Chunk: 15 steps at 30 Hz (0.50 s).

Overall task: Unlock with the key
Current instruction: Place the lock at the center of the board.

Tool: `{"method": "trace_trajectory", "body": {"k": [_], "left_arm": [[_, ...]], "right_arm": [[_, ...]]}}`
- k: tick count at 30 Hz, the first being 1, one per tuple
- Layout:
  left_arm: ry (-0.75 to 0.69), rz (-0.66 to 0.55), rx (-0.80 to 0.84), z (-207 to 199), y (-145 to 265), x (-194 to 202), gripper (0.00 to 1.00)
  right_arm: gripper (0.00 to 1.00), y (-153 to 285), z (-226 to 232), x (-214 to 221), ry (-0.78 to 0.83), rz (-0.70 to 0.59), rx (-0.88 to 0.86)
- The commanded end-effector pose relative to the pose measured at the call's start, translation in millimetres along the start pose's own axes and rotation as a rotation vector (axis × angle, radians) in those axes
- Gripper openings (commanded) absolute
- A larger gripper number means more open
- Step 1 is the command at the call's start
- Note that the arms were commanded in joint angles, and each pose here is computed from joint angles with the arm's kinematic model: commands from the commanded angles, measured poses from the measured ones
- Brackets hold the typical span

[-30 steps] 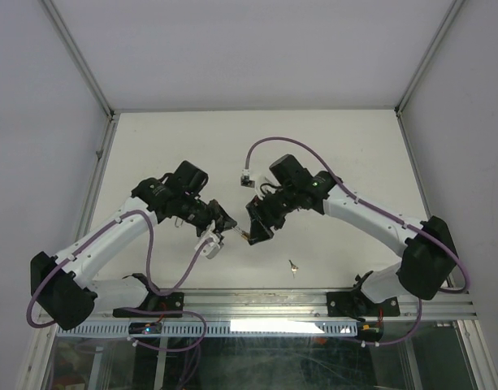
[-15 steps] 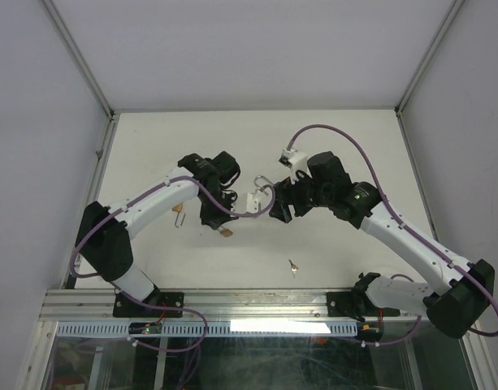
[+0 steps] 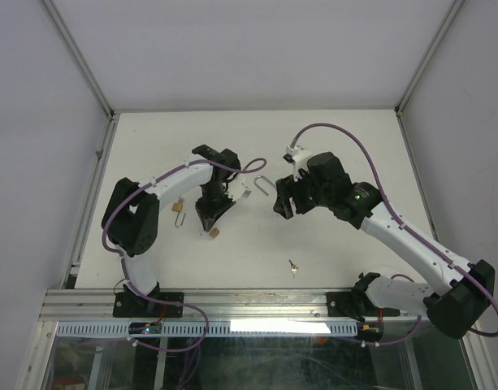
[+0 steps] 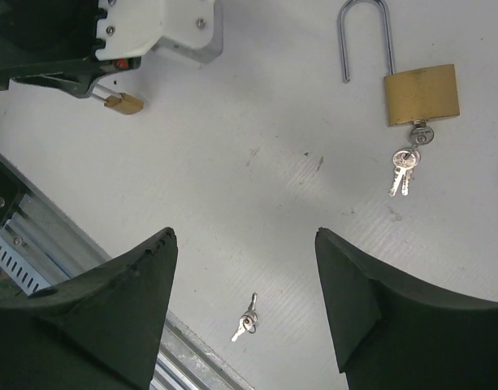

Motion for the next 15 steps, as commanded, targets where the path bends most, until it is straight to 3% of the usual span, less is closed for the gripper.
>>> {"method": "trace_trajectory", "body": {"k": [1, 15], "left_arm": [[0.15, -0.067, -0.133, 21.9, 18.8, -21.0, 0.0], [0.181, -0.01, -0.267, 49.8, 6.4, -24.3, 0.05]], "right_arm": [[0.71, 21.0, 0.9, -28.7, -0.013, -0.122, 0.043], [0.7, 23.2, 0.1, -23.4, -0.053, -0.128, 0.045]]}}
Point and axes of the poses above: each gripper's point midway between its finger pads, its own y axis back along the fingers, its own z axis along the line the jaws close on, x = y × z, the point moved 1 cm from there along y, back along the fingers, and after that the axes turned 9 degrees about -y, right-handed, at the moved point
